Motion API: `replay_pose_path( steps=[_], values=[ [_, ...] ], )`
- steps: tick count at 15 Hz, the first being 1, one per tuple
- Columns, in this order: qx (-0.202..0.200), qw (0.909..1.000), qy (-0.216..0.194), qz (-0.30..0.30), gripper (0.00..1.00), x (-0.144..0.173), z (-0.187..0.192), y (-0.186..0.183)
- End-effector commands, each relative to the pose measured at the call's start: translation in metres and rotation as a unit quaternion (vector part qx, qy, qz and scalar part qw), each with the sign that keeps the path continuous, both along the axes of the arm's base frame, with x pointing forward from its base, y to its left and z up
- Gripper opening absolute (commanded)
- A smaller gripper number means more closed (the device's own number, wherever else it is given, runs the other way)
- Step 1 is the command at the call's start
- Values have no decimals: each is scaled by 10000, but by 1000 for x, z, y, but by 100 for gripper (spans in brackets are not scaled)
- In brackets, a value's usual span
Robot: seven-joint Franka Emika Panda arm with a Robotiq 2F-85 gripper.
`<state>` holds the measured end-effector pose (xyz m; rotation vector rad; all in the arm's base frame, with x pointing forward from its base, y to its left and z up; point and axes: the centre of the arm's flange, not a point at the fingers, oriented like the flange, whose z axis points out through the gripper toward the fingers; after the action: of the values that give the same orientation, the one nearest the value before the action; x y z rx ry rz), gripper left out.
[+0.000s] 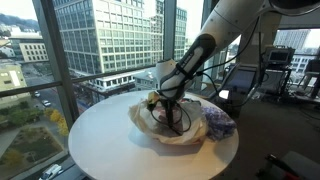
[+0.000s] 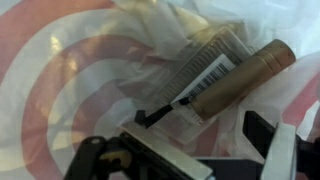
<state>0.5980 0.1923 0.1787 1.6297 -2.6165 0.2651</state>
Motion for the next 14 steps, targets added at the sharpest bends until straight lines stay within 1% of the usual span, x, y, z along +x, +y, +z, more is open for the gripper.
replay_pose_path(
  steps=[1, 5, 7, 8, 11, 12, 13, 14],
  values=[
    [223, 9956, -300, -859, 100, 20, -6, 2],
    [291, 9910, -362, -1253, 100, 29, -14, 2],
    [204, 9900, -467, -1319, 100, 33, -18, -1],
    [88, 9900, -536, -1305, 100, 36, -19, -3],
    [12, 9895, -547, -1338, 100, 45, -25, -13],
    [38, 9899, -498, -1330, 75, 47, -27, -15],
    [63, 9903, -465, -1309, 73, 47, -28, -14],
    [102, 9908, -452, -1274, 67, 46, -27, -11]
  ],
)
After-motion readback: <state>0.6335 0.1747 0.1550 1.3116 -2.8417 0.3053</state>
